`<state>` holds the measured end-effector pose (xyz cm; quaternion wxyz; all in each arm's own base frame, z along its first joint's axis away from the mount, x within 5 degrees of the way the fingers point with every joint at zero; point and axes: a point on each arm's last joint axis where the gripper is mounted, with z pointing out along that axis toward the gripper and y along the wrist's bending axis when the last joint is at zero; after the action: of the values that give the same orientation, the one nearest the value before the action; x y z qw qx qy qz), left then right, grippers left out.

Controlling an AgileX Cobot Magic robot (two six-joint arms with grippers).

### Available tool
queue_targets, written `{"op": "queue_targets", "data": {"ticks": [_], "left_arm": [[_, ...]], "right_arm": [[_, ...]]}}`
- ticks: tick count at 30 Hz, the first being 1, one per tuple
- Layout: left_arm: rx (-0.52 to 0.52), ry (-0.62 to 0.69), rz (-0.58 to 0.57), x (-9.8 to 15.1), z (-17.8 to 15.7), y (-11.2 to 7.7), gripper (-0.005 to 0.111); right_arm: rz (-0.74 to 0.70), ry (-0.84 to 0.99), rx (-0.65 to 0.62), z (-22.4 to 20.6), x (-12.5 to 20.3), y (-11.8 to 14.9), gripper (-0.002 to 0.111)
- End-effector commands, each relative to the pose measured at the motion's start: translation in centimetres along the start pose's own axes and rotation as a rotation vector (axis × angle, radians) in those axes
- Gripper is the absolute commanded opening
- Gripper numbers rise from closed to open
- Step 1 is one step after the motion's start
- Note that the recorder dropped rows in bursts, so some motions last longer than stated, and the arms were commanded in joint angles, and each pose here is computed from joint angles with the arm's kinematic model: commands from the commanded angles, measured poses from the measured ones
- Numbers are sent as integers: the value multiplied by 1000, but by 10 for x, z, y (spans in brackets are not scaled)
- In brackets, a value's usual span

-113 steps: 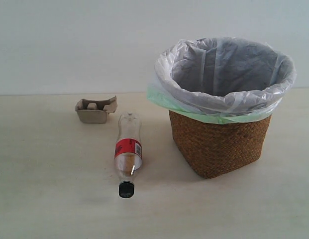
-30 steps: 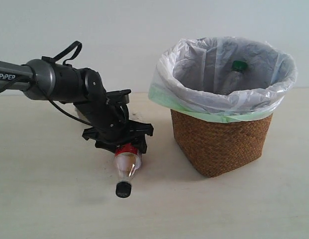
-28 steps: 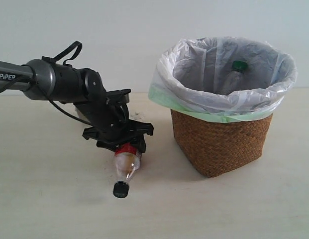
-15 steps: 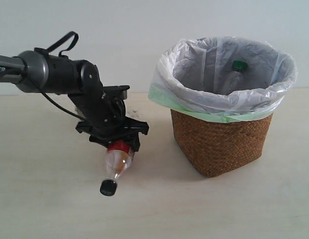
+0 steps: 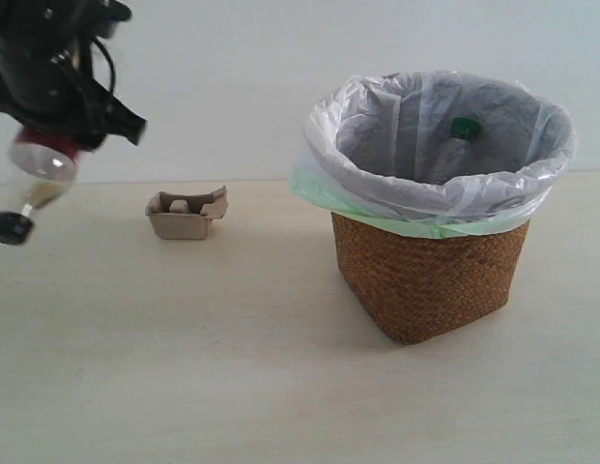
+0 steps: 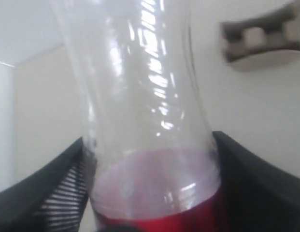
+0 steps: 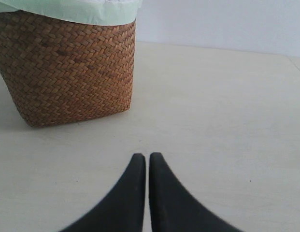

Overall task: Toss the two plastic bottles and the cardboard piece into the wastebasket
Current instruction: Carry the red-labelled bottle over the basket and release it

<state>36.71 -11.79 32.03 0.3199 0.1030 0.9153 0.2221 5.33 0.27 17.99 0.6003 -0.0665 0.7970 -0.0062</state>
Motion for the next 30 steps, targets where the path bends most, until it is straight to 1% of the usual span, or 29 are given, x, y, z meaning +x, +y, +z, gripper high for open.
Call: {"op": "queue_targets", "data": {"ticks": [1, 4, 8, 11, 13, 14, 15, 16, 17, 20, 21, 22, 23, 24, 25, 26, 27, 28, 29, 30], "left_arm": [[-216, -88, 0, -4, -33, 41, 4], [-284, -116, -8, -4, -46, 58, 4], [-294, -97, -47, -1, -46, 66, 4], [-231, -72, -92, 2, -40, 67, 4], [-138, -57, -138, 4, -33, 62, 4], [-78, -57, -166, 5, -29, 58, 4], [14, -50, -209, 7, -24, 50, 4], [121, -40, -241, 10, -16, 38, 4], [234, -26, -263, 12, -11, 24, 4], [648, -46, -228, 10, -2, -25, 4], [766, -86, -180, 6, -6, -37, 4], [901, -149, -186, -2, -16, -45, 4], [1025, -217, -223, -13, -29, -50, 4], [1122, -278, -267, -22, -42, -51, 5], [1246, -354, -310, -34, -59, -52, 10], [1356, -436, -332, -44, -77, -52, 19], [1416, -492, -346, -52, -89, -53, 32], [1447, -525, -376, -59, -99, -54, 47], [1445, -550, -405, -69, -109, -58, 70], [1424, -556, -412, -74, -112, -65, 83]], "right_arm": [[1, -10, 6, 0, -1, 0, 0], [1, -10, 6, 0, -1, 0, 0], [1, -10, 6, 0, -1, 0, 0], [1, -10, 6, 0, -1, 0, 0], [1, -10, 6, 0, -1, 0, 0], [1, -10, 6, 0, -1, 0, 0], [1, -10, 6, 0, -1, 0, 0], [1, -10, 6, 0, -1, 0, 0], [1, -10, 6, 0, -1, 0, 0], [1, -10, 6, 0, -1, 0, 0], [1, -10, 6, 0, -1, 0, 0], [1, -10, 6, 0, -1, 0, 0], [1, -10, 6, 0, -1, 0, 0], [1, -10, 6, 0, -1, 0, 0], [1, -10, 6, 0, -1, 0, 0], [1, -10, 6, 0, -1, 0, 0], [1, -10, 6, 0, -1, 0, 0], [1, -10, 6, 0, -1, 0, 0], [1, -10, 6, 0, -1, 0, 0], [1, -10, 6, 0, -1, 0, 0]]}}
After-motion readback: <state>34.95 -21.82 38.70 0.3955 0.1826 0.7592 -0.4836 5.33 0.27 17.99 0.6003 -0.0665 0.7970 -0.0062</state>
